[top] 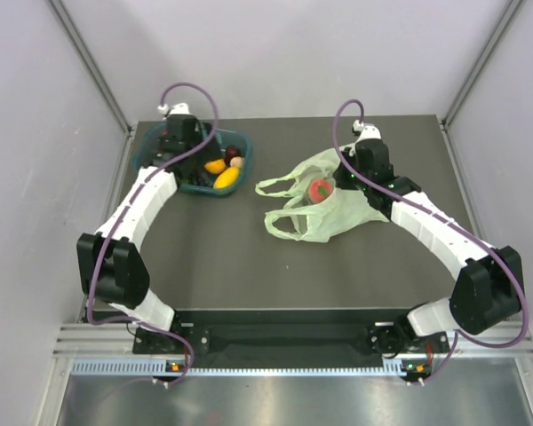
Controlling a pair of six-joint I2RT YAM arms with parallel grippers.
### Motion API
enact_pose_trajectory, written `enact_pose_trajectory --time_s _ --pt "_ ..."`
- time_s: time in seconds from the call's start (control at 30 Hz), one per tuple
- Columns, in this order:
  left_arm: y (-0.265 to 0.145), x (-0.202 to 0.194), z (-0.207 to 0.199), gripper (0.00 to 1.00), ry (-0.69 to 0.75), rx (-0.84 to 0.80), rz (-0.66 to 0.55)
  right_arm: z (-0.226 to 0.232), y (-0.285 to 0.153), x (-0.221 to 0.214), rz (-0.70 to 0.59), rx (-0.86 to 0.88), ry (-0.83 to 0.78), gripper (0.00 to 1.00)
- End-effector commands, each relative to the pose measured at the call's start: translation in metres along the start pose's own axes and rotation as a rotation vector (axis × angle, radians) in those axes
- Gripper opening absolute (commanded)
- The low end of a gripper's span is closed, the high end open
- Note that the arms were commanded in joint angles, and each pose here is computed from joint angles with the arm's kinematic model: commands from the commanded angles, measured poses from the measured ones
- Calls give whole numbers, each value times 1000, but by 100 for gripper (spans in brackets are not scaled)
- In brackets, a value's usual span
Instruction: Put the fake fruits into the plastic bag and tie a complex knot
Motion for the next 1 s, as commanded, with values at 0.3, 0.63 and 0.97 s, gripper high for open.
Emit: enact_pose_trajectory --time_s 0.3,0.63,0.97 --pt "83 -10 66 80 -56 181 163 7 -2 15 -54 57 -5 0" --pt "135 -32 78 68 -48 276 258 6 -5 18 -64 55 -13 0" --pt "170 -53 88 60 -59 277 349 6 -10 21 -73 53 -19 0"
Point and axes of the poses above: each gripper's point midway between its finger pads, its own y axis out along the fingers, its own z axis along the line the jaws close on, x = y × z, the point moved 8 cm from there along -y, back along the fingers, and after that the axes turned 3 degrees about y, right-handed, at the moved point
